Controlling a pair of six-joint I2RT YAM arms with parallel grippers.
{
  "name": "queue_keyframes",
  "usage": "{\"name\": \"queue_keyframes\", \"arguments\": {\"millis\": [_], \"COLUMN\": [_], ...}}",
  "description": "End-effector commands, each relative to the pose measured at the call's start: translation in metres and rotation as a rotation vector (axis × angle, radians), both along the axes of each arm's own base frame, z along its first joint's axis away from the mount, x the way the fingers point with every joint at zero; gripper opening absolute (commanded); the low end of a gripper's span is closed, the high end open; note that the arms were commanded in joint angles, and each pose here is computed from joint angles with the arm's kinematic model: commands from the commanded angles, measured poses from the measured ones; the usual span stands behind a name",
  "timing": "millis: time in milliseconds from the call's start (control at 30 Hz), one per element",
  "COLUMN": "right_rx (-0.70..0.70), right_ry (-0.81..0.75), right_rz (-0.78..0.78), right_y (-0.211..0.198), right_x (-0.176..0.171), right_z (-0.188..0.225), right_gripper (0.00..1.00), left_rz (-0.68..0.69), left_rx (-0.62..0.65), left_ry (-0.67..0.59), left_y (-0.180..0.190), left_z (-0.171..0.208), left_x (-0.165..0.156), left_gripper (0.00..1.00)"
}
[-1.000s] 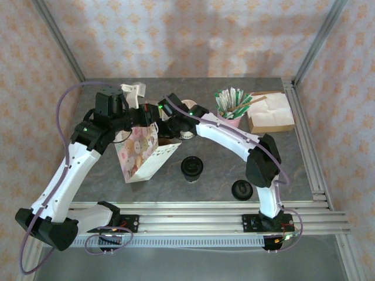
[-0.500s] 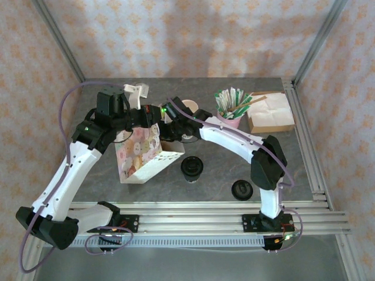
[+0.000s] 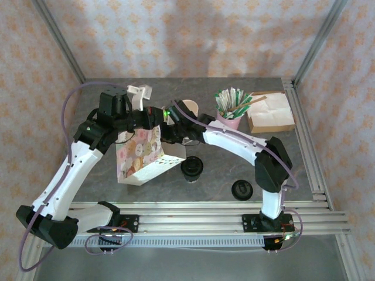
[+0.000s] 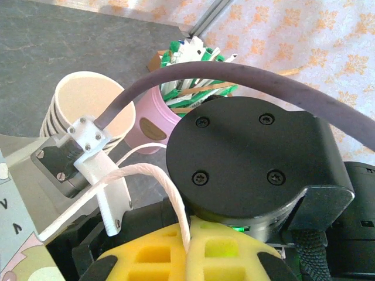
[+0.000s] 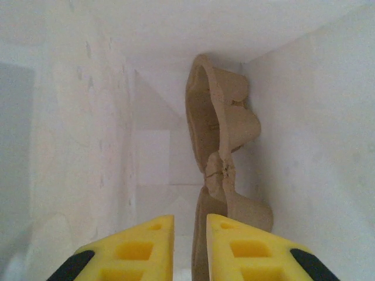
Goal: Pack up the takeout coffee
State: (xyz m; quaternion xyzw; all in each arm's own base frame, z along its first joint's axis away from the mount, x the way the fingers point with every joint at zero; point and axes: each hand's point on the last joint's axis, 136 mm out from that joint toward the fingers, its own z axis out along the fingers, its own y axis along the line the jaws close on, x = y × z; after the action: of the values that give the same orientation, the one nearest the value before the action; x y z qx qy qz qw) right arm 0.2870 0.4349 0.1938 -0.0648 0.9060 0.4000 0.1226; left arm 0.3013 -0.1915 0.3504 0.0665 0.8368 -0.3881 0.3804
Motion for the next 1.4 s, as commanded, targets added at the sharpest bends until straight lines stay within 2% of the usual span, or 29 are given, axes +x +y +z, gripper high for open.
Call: {"name": "queue_keyframes", "arguments": {"millis": [0,200,467,800,933,1133,1367], "right_rx": [-0.04,-0.061,-0.06,-0.039,-0.008,-0.037,0.003], "right_ry": [0.049,0.05,0.044,-0.064,-0.029,0.046,0.093], "right_rz": [0.022,0.044,0.07,-0.142,-0.133,-0.089,-0.166], "right_y": [0.004,0.01,0.02,0.014,0.028,0.038,0.042], "right_x": [-0.03,-0.045,-0.054,-0.016,-0.014,-0.025,-0.022], "right_z": [-0.012,-0.013,-0.008,0.006,0.001,-0.029,-0.039], "right_gripper": [0.21,0.21,0.2,0.22,0.21,0.21,0.22], "left_rz": [0.105,0.161,0.106,0.11,0.083,0.04,-0.012], "left_rx": [-0.053,-0.051,-0.07,-0.118,-0.146,-0.163,-0.202], "left_ry": [-0.303,-0.337,-0.341,-0.317,-0.321,-0.335,-0.336], "left_y": [0.015,0.026,0.02,0.02,0.017,0.013,0.004], "left_z": [0.073,0.082,0.082,0.083,0.086,0.084,0.085], "left_x": [0.024,0.019,0.009,0.003,-0.005,-0.014,-0.017], "left_gripper": [0.02,0.01,0.02,0.01,0.02,0.02,0.01]}}
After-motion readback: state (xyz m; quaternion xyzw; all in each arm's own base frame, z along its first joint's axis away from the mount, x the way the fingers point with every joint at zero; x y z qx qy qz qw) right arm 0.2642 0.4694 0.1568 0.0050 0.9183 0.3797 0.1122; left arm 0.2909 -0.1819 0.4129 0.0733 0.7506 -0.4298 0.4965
